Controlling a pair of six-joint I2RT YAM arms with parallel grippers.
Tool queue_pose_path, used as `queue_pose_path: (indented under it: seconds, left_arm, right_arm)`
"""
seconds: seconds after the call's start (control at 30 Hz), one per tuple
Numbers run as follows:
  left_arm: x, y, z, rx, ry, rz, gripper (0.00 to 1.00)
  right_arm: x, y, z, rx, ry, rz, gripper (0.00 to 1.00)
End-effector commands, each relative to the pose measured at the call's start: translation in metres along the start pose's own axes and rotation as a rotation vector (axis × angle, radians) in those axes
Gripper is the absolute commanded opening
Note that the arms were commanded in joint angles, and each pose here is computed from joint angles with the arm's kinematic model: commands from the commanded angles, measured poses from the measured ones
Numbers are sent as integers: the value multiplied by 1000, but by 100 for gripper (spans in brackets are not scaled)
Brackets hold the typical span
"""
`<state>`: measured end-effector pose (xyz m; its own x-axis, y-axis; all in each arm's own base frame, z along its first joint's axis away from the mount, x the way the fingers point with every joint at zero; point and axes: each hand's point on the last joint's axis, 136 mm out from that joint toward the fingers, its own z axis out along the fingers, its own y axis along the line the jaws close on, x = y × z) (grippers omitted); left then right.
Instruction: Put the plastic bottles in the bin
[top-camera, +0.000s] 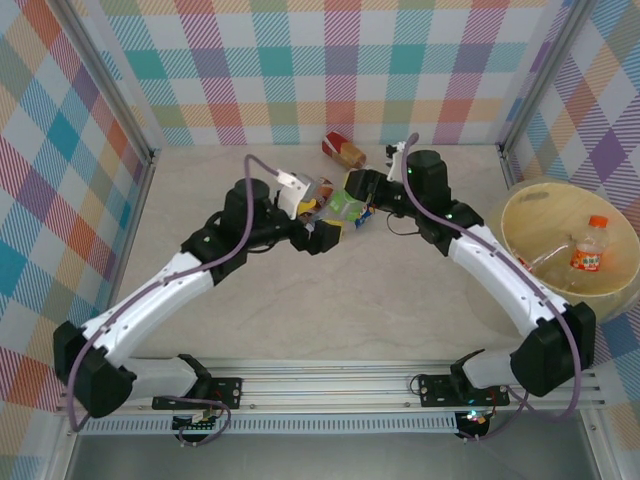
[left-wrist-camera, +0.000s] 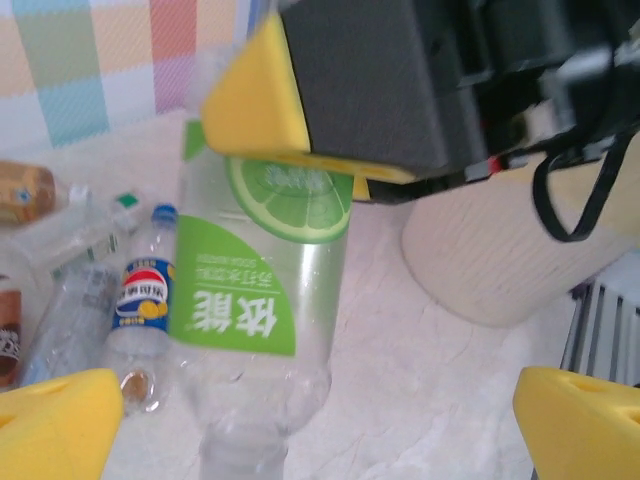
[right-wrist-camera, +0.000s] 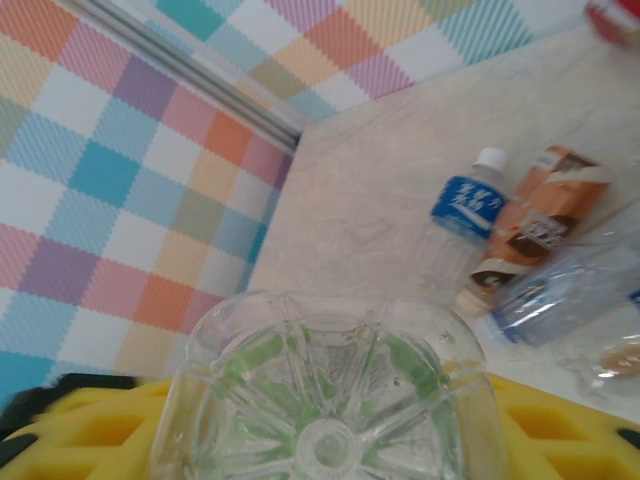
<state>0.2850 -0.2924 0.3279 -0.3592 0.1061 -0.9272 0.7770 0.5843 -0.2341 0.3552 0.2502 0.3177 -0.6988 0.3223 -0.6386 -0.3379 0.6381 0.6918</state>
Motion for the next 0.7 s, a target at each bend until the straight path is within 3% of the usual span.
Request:
queue_pose_path:
  seconds: [0.0,0.33,0.57,0.67]
  left_arm:
    - [-31,10,-23,-85,-152,-4,100]
    - [-33,74,-70,-483,-299,-108,100]
    - [-20,92,-68,-561,-261,-139,100]
    - [-17,96,-64,-572,-250,-150,100]
  right_arm:
    - [-18,0,-29,95,-80,-123,49]
    - [-42,-3,-72,239,-192,-291,48]
    - [-64,11,-107,286,-288,-400,48]
    - [-75,6,-122,372,-333,-445,48]
